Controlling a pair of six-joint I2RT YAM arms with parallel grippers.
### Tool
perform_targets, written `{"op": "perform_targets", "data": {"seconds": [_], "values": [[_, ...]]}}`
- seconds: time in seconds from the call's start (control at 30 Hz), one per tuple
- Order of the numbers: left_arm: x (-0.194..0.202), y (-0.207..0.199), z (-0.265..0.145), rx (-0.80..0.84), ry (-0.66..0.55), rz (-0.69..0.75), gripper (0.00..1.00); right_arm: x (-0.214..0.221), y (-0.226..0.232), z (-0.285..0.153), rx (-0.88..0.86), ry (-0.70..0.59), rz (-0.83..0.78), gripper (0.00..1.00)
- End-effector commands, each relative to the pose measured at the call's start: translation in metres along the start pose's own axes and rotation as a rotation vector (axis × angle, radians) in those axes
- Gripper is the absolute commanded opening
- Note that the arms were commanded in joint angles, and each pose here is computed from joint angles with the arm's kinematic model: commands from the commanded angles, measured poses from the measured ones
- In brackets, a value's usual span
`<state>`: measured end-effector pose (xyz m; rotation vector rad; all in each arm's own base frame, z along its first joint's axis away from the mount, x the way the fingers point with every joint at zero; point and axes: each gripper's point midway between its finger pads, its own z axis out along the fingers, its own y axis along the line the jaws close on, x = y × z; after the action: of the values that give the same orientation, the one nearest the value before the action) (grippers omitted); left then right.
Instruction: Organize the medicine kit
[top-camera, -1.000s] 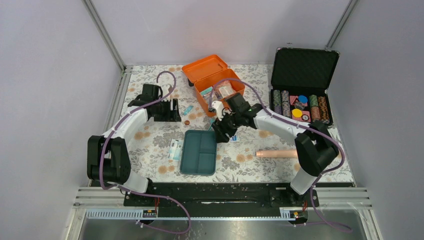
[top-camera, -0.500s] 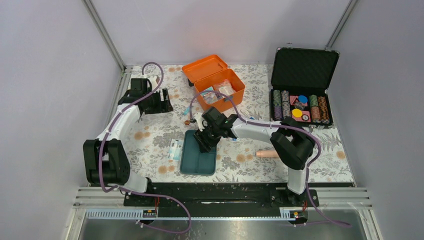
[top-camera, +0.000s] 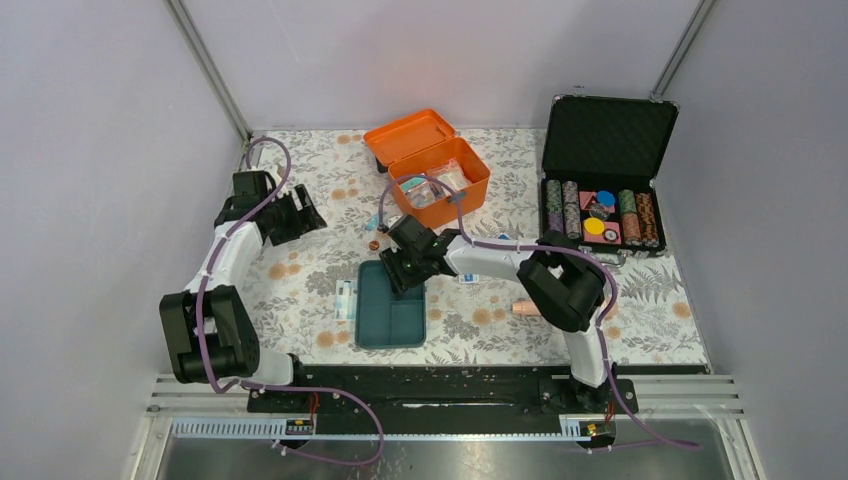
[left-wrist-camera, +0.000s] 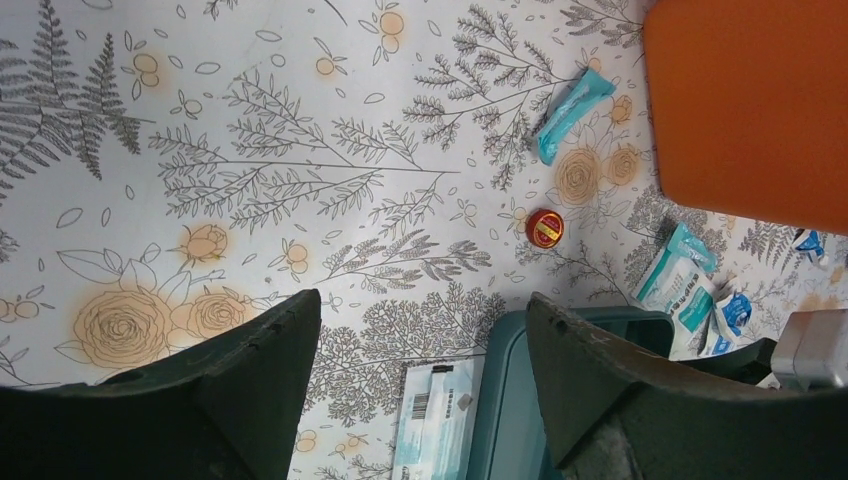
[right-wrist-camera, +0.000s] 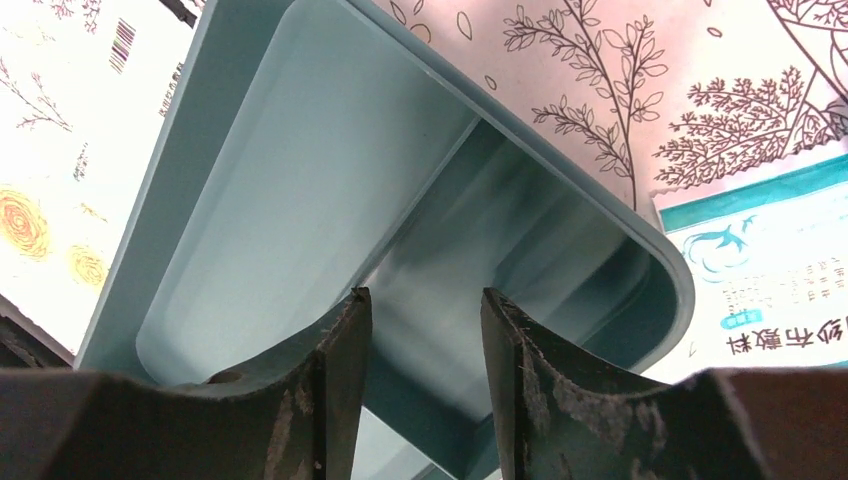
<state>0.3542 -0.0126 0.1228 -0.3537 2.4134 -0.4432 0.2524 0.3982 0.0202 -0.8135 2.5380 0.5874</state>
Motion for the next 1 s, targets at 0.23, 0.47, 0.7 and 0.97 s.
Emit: {"op": "perform_targets", "data": {"seconds": [0.23,0.47,0.7,0.97], "values": [[-0.011,-0.017,-0.012,0.087,-0.065,-0.024,0.75,-0.024,0.055,-0.019,-0.219,-0.031,0.069,0.56],[-0.008,-0.019,-0.013,0.096,-0.051,-0.026,0.74,-0.019,0.054,-0.007,-0.210,-0.009,0.117,0.56],[-0.010,-0.019,-0.013,0.099,-0.056,-0.031,0.74,-0.007,0.044,0.016,-0.037,0.037,0.091,0.40],[-0.015,-0.024,-0.006,0.122,-0.027,-0.056,0.74,0.001,0.032,-0.003,0.011,0.022,0.015,0.15]]}}
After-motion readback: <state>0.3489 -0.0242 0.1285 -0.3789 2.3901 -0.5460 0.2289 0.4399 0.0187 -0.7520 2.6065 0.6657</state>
